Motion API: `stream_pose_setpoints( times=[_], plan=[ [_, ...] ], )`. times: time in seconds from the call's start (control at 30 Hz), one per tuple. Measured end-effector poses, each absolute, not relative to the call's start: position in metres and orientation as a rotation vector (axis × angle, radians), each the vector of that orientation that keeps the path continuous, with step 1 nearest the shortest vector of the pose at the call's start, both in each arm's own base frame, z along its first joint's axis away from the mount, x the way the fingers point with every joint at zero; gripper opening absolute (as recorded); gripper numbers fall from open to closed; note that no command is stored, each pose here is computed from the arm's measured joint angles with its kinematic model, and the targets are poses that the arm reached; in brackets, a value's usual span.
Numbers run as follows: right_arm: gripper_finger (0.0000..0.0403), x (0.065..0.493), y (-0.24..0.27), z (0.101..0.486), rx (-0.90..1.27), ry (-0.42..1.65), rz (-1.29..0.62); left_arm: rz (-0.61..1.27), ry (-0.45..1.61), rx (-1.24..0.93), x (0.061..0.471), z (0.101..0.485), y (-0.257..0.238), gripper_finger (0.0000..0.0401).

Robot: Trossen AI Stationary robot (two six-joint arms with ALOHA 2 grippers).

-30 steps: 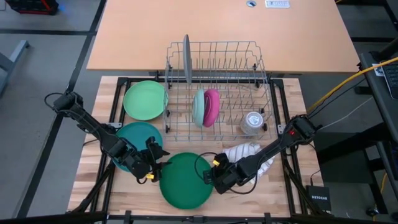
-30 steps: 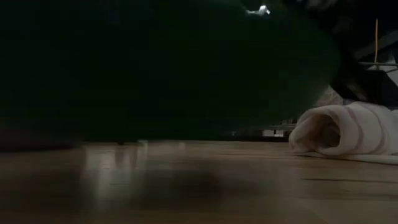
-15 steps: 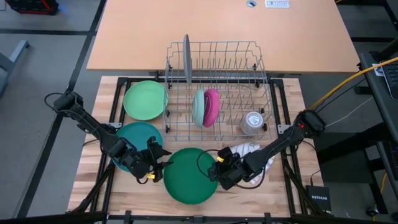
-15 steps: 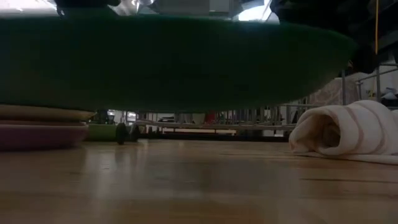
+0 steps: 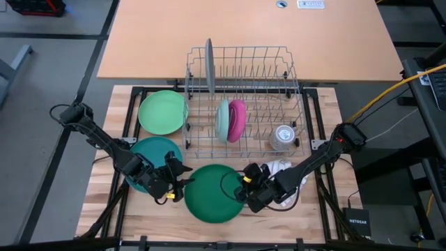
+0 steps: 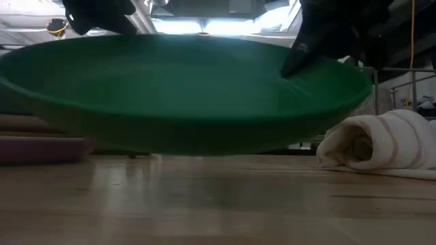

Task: Sort dishes
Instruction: Put the dark green plate in the dish rack

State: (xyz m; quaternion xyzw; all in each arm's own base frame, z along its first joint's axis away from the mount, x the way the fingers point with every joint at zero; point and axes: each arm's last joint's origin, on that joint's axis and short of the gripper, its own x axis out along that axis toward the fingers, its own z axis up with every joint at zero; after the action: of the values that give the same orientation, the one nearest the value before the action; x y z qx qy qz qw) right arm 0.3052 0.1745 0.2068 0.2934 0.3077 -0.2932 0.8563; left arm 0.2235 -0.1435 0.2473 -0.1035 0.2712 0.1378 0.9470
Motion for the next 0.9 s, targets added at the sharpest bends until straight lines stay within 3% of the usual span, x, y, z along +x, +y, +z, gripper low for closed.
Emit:
stream_pose_setpoints(
  times=[0.63, 0.73, 0.9],
  plan=[
    [0.0017, 0.312, 0.178, 0.212, 0.577, 0.589, -0.547, 0.377, 0.637, -0.21, 0.225, 0.234, -0.134, 0.0178],
    [0.0015, 0.313, 0.178, 0.212, 0.578, 0.588, -0.547, 0.38, 0.637, -0.218, 0.226, 0.233, -0.134, 0.0153],
    [0.0028, 0.315, 0.179, 0.214, 0.605, 0.565, -0.534, 0.379, 0.637, -0.218, 0.226, 0.233, -0.134, 0.0077]
  ],
)
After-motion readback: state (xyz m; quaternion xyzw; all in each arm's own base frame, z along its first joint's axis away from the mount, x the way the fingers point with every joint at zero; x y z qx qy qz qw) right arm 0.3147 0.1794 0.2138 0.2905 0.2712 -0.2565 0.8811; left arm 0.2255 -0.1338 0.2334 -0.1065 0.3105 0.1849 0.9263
